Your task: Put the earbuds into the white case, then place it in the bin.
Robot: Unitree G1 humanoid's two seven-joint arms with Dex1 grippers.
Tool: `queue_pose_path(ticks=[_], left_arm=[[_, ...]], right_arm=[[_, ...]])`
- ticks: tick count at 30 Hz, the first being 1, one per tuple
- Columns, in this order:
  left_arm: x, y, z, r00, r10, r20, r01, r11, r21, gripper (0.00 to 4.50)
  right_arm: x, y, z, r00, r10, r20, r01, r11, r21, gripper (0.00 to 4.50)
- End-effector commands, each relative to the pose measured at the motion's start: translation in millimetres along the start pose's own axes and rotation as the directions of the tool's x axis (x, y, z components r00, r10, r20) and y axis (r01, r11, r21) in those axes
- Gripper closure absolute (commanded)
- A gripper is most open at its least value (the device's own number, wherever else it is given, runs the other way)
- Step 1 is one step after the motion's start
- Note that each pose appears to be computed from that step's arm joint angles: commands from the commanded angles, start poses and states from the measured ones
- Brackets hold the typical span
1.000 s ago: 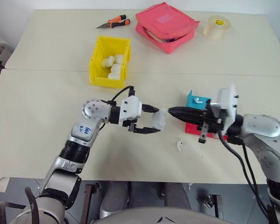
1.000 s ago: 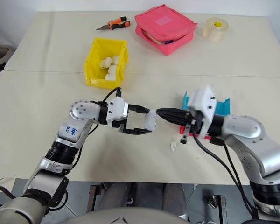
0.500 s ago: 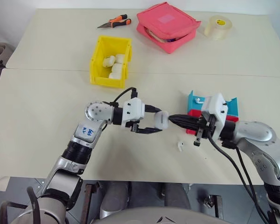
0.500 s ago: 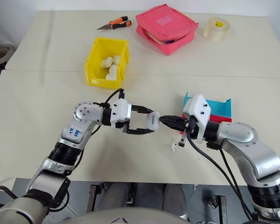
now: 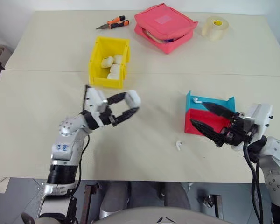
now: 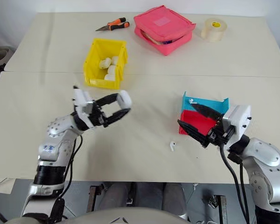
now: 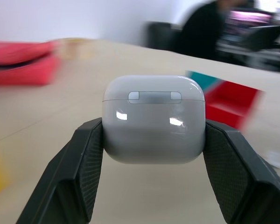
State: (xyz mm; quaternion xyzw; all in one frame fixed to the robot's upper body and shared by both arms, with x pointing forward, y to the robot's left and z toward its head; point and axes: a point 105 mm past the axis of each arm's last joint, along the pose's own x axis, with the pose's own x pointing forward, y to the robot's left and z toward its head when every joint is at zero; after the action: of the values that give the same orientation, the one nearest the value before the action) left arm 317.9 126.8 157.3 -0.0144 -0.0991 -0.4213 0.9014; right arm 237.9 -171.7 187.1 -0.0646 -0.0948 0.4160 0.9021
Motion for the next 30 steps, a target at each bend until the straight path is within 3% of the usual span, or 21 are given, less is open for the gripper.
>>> queue_pose_path(ticks=[1, 5, 11, 14, 21, 26, 30], left_arm=[[-12, 22, 18, 0.978, 0.198, 0.066, -0.196, 0.980, -0.036, 1.70], [-7, 43, 24, 0.957, 0.280, 0.075, -0.276, 0.960, -0.050, 1.70], [33, 81, 45, 0.943, 0.318, 0.095, -0.323, 0.945, 0.040, 1.70], [47, 101, 45, 0.932, 0.359, 0.051, -0.362, 0.929, 0.072, 1.70], [74, 112, 40, 0.934, 0.356, -0.018, -0.354, 0.932, 0.073, 1.70], [74, 99, 40, 0.957, 0.288, -0.011, -0.287, 0.956, 0.063, 0.06], [66, 90, 45, 0.973, 0.231, 0.016, -0.231, 0.971, 0.065, 0.02]], right_arm=[[2, 4, 12, 0.999, 0.000, 0.047, 0.004, 0.996, -0.093, 0.03], [7, -2, 13, 0.997, -0.022, 0.067, 0.030, 0.992, -0.122, 0.03], [15, -3, 7, 0.999, -0.005, 0.048, 0.011, 0.991, -0.131, 0.03], [18, -2, 8, 0.999, 0.002, 0.050, 0.004, 0.991, -0.131, 0.03], [28, -2, 12, 0.998, -0.001, 0.070, 0.011, 0.989, -0.145, 0.03], [31, -1, 13, 0.997, -0.009, 0.081, 0.021, 0.989, -0.145, 0.00], [29, -3, 10, 0.997, -0.022, 0.072, 0.032, 0.989, -0.143, 0.00]])
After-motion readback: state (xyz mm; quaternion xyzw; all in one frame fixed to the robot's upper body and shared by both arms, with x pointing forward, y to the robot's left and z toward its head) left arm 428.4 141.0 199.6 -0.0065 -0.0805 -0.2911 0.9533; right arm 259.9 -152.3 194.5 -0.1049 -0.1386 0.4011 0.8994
